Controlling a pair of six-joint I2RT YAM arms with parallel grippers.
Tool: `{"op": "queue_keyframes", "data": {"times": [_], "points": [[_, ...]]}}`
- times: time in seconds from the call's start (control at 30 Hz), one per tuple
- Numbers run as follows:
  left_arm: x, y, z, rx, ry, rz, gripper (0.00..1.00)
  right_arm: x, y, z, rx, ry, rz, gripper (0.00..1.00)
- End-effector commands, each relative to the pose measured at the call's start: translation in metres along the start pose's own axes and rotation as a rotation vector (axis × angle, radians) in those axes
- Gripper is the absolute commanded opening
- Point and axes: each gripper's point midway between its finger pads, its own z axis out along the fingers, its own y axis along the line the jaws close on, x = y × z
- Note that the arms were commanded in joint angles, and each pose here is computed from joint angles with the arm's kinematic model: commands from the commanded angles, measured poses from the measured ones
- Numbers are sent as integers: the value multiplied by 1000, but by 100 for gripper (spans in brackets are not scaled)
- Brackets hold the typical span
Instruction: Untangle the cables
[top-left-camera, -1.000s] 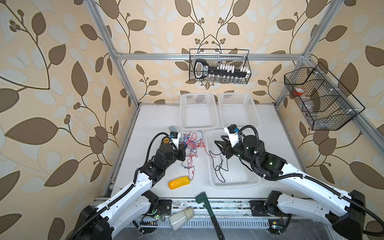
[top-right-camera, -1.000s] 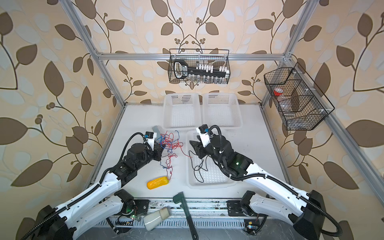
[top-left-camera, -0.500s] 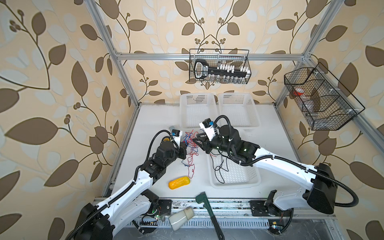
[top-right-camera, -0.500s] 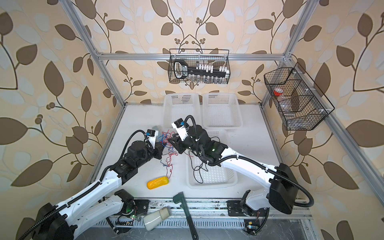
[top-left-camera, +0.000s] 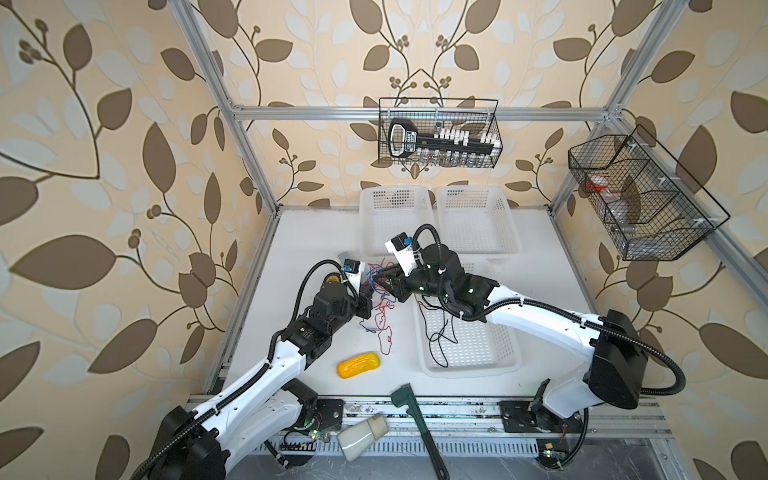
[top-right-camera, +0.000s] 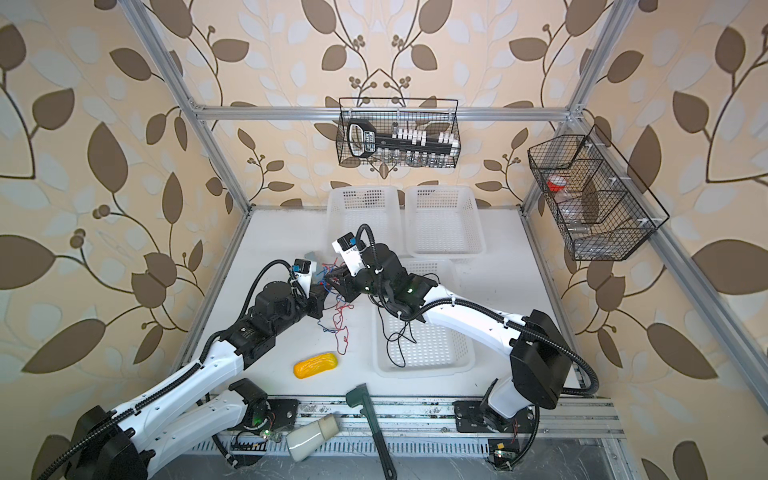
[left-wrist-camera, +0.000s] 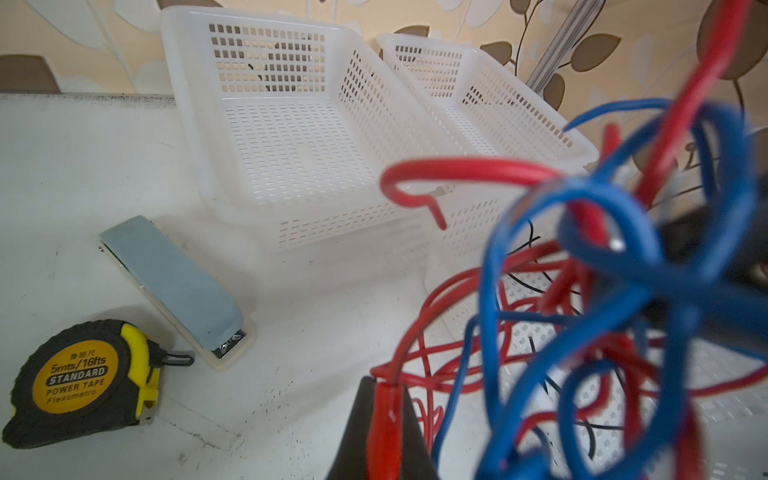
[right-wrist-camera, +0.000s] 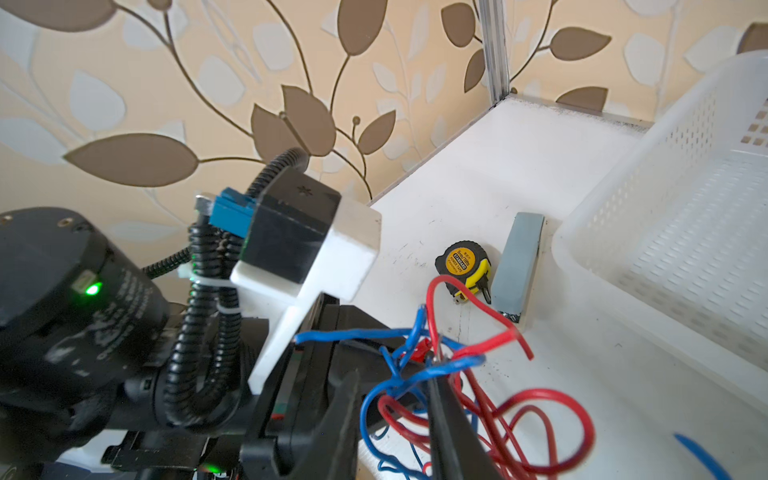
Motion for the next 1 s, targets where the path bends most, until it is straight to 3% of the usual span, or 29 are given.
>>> {"op": "queue_keyframes", "data": {"times": [0.0,0.33,0.57,0.63,0.83,0.97], "points": [[-42,-13,-9,39,-133,36,0,-3,-3,8,-13,1,43,27],[-45,-23,-10,96,-146,45,0,2,-4,17,-65,6,81,26],[-32,-20,-6,91,-109,37,0,-14,-18,14,-82,-57,161,6],[-27,-16,-7,78,-108,26,0,-21,-29,7,-71,-96,191,0],[-21,2,-13,-5,-133,-36,0,-29,-48,-13,-10,-146,176,0],[-19,25,-18,-133,-140,-83,0,-31,-51,-26,-3,-168,152,0]]}}
